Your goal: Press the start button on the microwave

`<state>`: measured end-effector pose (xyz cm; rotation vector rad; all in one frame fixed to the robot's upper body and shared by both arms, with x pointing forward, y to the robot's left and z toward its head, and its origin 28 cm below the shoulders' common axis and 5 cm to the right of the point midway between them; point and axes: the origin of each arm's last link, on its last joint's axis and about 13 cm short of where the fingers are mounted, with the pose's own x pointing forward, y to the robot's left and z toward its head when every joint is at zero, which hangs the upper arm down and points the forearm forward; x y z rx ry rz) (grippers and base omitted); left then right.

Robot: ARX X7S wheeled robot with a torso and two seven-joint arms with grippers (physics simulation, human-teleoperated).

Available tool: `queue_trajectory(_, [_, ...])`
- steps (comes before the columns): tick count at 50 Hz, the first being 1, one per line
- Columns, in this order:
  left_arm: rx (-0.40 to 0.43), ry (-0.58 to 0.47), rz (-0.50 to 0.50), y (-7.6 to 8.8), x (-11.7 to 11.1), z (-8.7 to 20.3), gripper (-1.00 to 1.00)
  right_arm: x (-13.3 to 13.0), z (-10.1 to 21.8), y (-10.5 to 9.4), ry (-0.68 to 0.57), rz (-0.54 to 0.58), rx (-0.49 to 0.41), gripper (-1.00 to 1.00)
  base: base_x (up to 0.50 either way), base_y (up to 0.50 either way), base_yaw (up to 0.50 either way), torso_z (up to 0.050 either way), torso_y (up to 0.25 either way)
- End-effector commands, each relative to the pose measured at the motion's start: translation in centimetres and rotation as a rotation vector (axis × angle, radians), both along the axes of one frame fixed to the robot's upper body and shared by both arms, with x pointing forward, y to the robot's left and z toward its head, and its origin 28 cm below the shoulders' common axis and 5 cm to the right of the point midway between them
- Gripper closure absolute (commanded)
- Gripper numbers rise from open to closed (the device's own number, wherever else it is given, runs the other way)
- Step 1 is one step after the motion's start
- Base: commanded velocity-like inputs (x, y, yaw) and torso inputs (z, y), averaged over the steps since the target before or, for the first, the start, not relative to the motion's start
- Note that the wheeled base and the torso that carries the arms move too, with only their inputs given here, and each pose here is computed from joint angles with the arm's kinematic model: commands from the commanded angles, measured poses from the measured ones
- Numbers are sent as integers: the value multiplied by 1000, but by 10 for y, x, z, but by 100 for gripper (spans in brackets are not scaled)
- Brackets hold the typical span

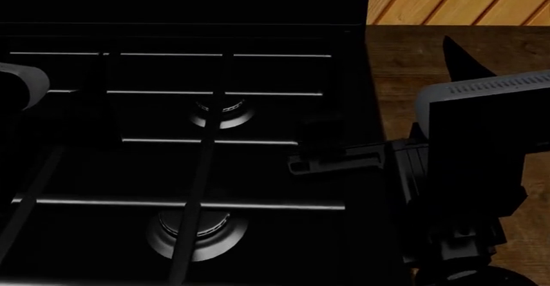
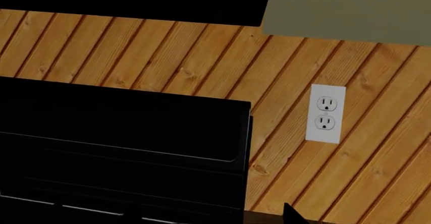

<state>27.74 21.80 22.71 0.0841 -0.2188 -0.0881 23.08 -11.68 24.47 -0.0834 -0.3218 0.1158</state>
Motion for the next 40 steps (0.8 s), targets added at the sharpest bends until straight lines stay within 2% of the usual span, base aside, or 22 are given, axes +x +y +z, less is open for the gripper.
queue_trajectory(1, [0,0,4,1,-1,-1,-100,-22,11,-4,-39,-67,26,-100,0,0,0,0,0])
queue_trajectory(5, [-1,1,3,1,-1,-1,-100,-35,33,-4,-120,-108,20,-100,0,0,0,0,0])
queue_trajectory(7, [0,0,4,1,0,0,-100,-39,46,-6,-136,-195,35,-100,0,0,0,0,0])
queue_trajectory(8, [1,0,4,1,0,0,-100,-40,56,-7,-154,-127,56,-100,0,0,0,0,0])
queue_trajectory(10, [1,1,3,1,0,0,-100,-45,67,-8,-179,-135,46,-100,0,0,0,0,0])
queue_trajectory(11, [1,0,3,2,0,1,-100,-46,74,-9,-192,-165,14,-100,0,0,0,0,0])
queue_trajectory(19, [11,-1,-2,1,2,3,-100,-55,145,-14,-280,-160,-24,-100,0,0,0,0,0])
queue_trajectory(28, [12,-5,-8,0,2,4,-100,-52,210,-21,-308,-163,-20,-100,0,0,0,0,0])
queue_trajectory(33, [12,-5,-10,0,3,4,-100,-50,230,-21,-325,-168,-17,-100,0,0,0,0,0])
queue_trajectory(40, [19,-7,-17,-1,4,4,-100,-33,260,-23,-295,-155,21,-100,0,0,0,0,0])
